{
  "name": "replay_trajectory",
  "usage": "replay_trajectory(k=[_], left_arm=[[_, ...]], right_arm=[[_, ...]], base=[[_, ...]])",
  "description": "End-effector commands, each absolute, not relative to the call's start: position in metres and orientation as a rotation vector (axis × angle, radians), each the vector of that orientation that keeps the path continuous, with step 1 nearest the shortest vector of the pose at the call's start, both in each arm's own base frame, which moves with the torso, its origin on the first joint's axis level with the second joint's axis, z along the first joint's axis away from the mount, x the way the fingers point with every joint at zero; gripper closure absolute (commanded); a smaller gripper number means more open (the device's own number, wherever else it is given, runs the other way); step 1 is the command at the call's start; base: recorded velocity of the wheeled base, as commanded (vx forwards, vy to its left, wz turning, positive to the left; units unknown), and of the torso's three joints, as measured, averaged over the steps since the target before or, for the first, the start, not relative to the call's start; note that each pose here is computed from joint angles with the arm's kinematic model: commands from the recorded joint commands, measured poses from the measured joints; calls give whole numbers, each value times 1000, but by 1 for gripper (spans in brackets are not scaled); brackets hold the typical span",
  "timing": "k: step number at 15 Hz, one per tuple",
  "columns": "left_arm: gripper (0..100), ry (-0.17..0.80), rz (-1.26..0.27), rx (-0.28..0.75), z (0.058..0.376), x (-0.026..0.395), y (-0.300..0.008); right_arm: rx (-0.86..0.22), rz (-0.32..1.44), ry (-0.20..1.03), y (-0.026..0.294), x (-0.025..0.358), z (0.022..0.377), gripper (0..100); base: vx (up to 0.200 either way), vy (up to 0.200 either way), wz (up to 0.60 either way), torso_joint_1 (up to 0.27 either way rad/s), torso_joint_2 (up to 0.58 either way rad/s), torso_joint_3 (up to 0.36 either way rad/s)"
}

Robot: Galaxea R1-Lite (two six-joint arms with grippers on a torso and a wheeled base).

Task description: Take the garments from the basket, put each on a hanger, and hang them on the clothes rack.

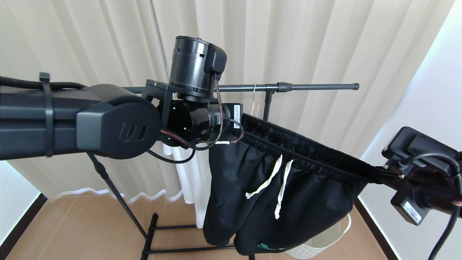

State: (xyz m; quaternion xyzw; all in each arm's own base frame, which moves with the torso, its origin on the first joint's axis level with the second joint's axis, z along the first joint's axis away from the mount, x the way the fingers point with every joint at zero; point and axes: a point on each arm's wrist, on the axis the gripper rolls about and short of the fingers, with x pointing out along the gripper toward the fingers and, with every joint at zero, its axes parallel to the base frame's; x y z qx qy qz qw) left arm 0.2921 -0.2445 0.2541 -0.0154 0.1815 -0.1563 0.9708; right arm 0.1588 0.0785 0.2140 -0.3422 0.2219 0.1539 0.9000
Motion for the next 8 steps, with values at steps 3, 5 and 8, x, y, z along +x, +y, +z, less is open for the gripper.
replay_trajectory(k=[3, 5, 8], left_arm=[[100, 357, -250, -50, 243, 336, -243], [100, 356, -227, -54, 239, 348, -240], [100, 349, -223, -63, 236, 359, -241]], right_arm=[[-734, 473, 424, 96, 137, 215, 100], [-718, 540, 435, 109, 132, 211, 100], [-641, 620, 465, 132, 126, 207, 100]], base=[[0, 0, 0, 0, 0, 0], [0, 0, 0, 0, 0, 0], [0, 0, 0, 0, 0, 0]])
